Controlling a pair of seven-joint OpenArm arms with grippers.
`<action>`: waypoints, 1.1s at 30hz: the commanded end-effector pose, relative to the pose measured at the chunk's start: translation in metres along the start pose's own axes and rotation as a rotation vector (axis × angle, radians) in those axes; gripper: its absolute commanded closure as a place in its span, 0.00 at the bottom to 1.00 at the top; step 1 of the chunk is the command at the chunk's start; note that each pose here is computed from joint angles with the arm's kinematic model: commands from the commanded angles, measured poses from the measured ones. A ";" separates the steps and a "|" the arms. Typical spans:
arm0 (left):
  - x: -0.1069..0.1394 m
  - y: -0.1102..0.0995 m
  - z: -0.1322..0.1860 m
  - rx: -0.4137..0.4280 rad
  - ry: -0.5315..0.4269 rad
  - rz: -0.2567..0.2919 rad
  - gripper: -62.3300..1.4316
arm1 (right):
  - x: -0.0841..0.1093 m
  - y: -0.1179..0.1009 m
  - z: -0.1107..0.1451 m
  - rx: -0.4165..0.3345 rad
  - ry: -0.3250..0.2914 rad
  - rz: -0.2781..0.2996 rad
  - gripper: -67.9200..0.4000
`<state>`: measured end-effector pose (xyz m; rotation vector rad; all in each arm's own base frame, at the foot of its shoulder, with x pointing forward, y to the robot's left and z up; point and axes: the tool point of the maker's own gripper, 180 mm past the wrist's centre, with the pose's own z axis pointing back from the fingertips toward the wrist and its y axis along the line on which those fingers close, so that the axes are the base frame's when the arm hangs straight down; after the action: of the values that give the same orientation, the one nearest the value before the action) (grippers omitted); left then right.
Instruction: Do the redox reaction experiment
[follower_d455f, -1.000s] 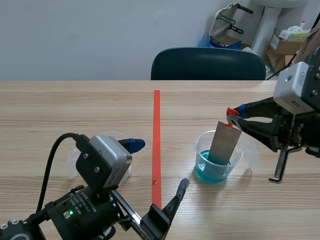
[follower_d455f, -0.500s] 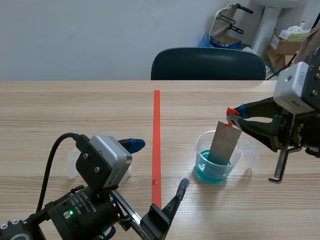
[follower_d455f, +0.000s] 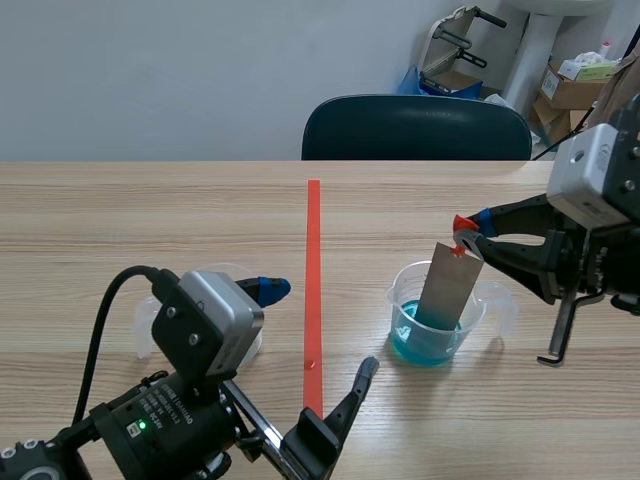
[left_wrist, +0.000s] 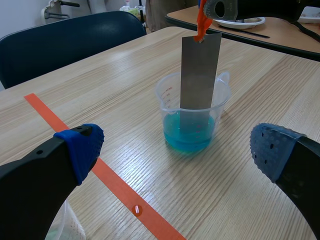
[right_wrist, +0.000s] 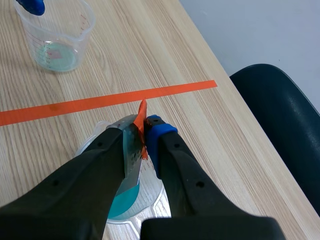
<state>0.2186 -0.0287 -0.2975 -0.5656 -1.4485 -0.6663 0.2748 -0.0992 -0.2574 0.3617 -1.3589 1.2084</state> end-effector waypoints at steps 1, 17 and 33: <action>0.008 -0.002 -0.002 -0.004 -0.031 0.009 0.00 | 0.007 -0.005 0.001 0.007 -0.017 0.019 0.98; 0.009 -0.002 -0.002 -0.004 -0.031 0.009 0.00 | 0.058 -0.022 0.006 -0.008 -0.085 0.091 0.98; 0.009 -0.002 -0.002 -0.004 -0.031 0.009 0.00 | 0.094 -0.026 0.022 0.006 -0.031 0.067 0.98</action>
<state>0.2186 -0.0286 -0.2976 -0.5655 -1.4481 -0.6664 0.2635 -0.0866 -0.1694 0.3389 -1.3748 1.2592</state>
